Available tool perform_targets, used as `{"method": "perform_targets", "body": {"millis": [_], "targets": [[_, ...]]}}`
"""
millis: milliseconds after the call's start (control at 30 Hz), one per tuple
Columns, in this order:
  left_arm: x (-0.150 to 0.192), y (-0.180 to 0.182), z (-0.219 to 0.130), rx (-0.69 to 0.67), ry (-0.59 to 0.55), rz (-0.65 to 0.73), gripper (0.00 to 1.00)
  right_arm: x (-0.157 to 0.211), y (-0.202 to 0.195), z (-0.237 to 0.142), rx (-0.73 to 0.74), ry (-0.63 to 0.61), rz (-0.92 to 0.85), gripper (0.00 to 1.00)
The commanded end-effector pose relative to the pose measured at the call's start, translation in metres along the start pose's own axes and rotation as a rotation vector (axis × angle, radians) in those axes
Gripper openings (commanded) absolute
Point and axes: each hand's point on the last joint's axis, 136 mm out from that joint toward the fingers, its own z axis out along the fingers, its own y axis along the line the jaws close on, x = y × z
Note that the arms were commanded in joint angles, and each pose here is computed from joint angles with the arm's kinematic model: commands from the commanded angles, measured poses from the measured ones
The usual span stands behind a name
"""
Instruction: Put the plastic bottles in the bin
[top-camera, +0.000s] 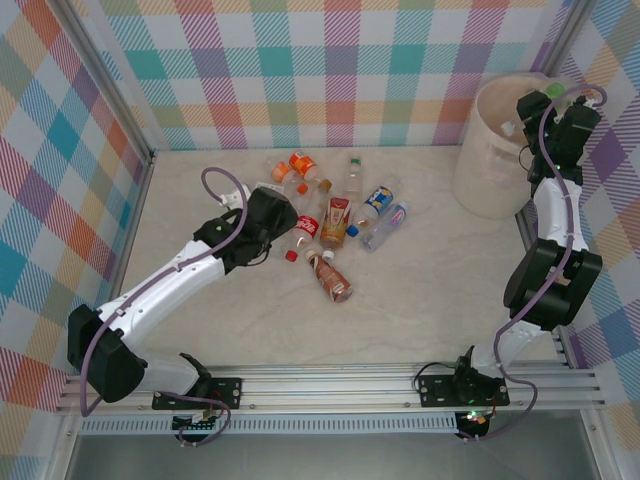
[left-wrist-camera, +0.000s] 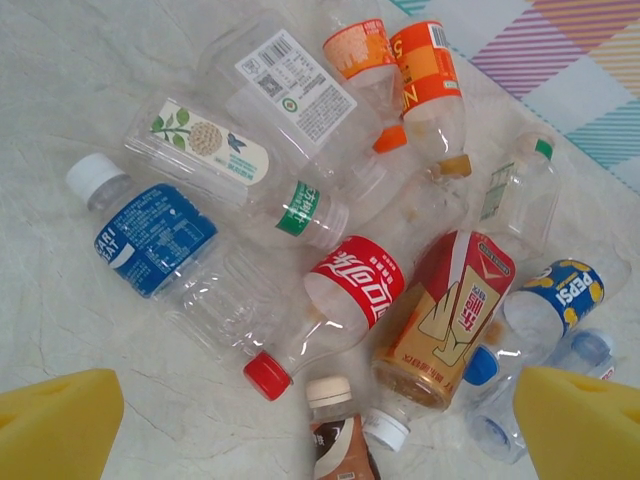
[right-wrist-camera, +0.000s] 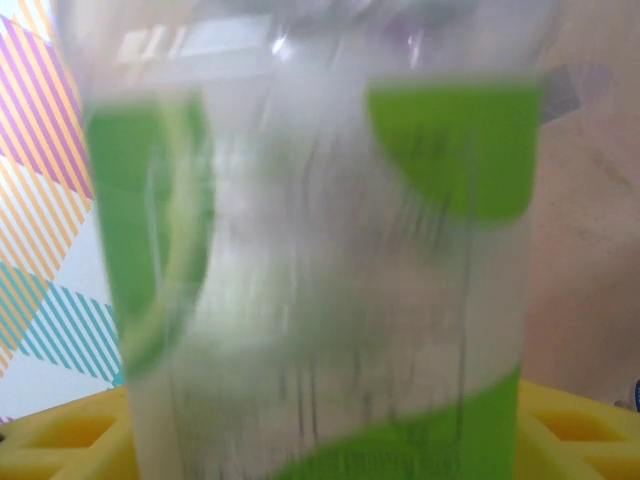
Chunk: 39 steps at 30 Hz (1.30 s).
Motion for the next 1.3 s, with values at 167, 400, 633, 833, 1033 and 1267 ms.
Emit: {"method": "perform_targets", "body": {"millis": [167,400,633,833,1033,1267], "targets": [[-0.001,0.003,-0.002,0.031,-0.023,0.034,1.00,-0.004,-0.013,-0.001,0.049,-0.018,0.027,0.87],[-0.001,0.011,-0.004,0.014,-0.036,0.034,1.00,-0.007,-0.007,-0.007,0.038,-0.028,0.015,0.94],[0.003,0.025,0.000,-0.026,-0.034,0.022,1.00,-0.003,0.012,-0.020,-0.011,0.015,-0.004,0.98],[0.010,0.046,0.009,-0.083,0.000,-0.009,1.00,0.009,0.032,-0.041,-0.082,0.060,-0.016,1.00],[0.014,0.061,0.021,-0.097,0.035,-0.059,1.00,0.029,0.052,-0.061,-0.160,0.111,-0.047,1.00],[0.013,0.074,0.032,-0.132,0.052,-0.100,1.00,0.052,0.080,-0.076,-0.273,0.218,-0.091,1.00]]}}
